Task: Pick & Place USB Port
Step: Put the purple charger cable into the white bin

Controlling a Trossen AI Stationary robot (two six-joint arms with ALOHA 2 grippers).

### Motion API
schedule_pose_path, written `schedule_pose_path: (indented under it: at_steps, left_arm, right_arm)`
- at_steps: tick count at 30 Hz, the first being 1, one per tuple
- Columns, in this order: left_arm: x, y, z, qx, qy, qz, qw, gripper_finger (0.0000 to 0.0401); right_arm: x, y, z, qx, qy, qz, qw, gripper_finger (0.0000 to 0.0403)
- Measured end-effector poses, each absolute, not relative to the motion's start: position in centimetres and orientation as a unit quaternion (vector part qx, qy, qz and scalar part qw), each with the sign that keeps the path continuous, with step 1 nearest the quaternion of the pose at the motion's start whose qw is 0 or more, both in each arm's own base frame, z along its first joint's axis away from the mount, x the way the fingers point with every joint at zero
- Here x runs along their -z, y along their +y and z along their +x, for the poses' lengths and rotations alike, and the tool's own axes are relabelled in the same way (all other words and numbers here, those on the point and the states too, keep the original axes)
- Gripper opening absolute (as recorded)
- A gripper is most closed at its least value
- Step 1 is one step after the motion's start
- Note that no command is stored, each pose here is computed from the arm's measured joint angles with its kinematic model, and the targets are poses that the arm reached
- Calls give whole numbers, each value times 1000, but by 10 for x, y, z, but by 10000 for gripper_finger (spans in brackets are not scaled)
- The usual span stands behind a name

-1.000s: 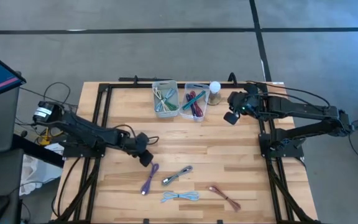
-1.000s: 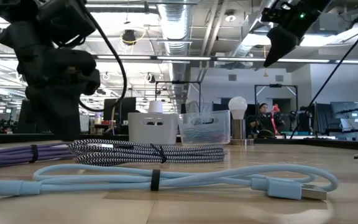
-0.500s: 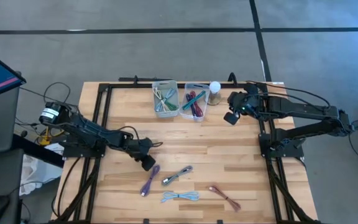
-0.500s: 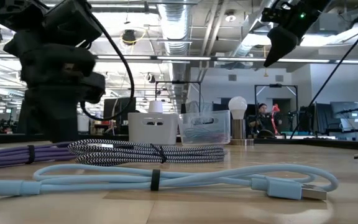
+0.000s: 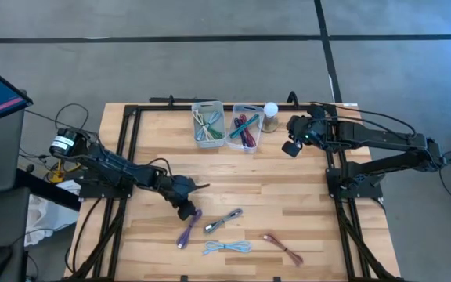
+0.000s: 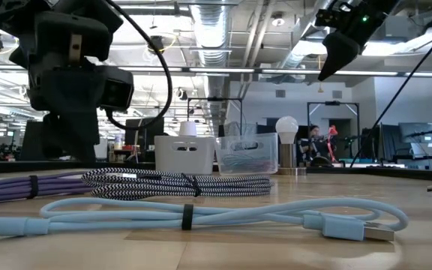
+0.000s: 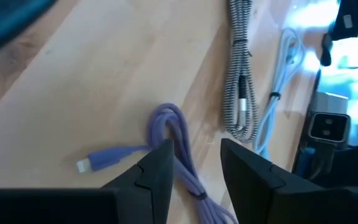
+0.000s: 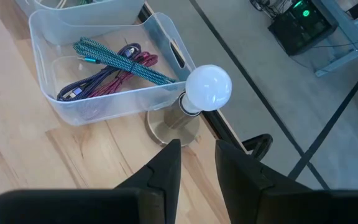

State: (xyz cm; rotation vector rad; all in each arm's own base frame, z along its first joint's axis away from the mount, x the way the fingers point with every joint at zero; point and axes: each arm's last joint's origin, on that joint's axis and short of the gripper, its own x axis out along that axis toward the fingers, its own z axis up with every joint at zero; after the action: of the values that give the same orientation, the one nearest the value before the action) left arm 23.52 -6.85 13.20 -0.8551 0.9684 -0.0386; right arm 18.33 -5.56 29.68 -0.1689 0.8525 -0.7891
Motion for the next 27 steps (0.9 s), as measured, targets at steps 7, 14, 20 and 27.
schedule_pose_path:
  at_steps: [7, 14, 20, 27]
  left_arm:
    - [-138, -70, 240, 39, 420, -406, 811, 131]
    - [-153, -70, 252, 67, 346, -456, 817, 131]
    - [-181, -71, 272, 89, 319, -460, 824, 117]
    - [-200, -81, 276, 11, 436, -390, 811, 63]
  right_arm:
    - [-297, -56, 183, 375, 400, -73, 833, 92]
    - [-295, -55, 182, 379, 405, -64, 829, 92]
    - [-294, -55, 181, 377, 409, -68, 828, 92]
    - [-260, -57, 177, 374, 449, -77, 808, 92]
